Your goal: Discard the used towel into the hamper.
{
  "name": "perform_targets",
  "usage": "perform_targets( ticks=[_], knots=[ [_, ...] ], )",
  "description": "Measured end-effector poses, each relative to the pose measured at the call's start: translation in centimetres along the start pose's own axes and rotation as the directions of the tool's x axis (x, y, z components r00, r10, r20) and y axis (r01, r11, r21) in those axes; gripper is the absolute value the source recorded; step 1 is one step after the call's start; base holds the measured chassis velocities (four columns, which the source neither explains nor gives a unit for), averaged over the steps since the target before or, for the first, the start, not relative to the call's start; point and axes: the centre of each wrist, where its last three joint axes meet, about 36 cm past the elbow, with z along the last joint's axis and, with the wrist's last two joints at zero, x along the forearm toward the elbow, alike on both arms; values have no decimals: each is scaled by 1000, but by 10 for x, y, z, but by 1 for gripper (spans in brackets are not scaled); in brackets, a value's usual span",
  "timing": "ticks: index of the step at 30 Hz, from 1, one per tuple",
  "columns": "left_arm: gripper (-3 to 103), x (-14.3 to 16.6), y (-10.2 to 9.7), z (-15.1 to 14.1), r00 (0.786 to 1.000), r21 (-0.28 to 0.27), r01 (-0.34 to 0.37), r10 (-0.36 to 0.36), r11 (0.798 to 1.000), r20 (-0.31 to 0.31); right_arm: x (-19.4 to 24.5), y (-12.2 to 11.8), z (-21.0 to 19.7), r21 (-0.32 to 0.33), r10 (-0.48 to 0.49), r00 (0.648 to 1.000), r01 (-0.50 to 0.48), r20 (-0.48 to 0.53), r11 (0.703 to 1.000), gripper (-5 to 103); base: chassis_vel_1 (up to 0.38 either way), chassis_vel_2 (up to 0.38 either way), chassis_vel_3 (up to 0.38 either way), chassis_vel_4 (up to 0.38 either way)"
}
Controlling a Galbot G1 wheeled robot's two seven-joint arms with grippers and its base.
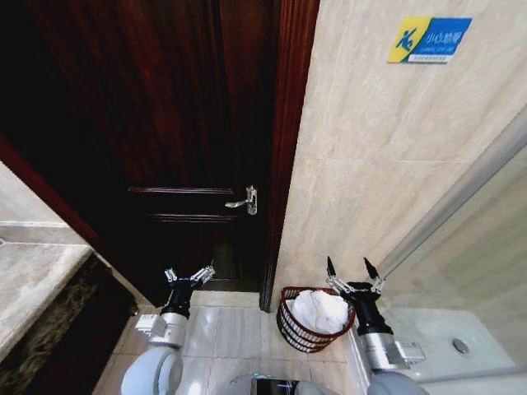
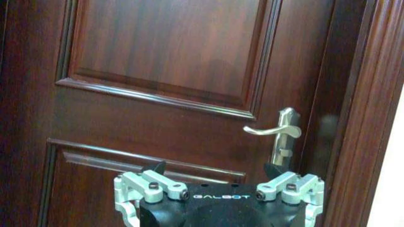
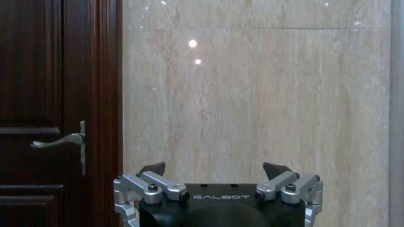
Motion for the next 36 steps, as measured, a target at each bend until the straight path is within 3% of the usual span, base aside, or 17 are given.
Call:
perform_targets(
  ticks=[36],
  knots=[
    [100, 0, 0, 0, 1000, 0, 0, 0, 1000, 0, 0, 0, 0, 0, 0, 1000, 0, 0, 1000, 100, 0, 0, 0, 0]
  ],
)
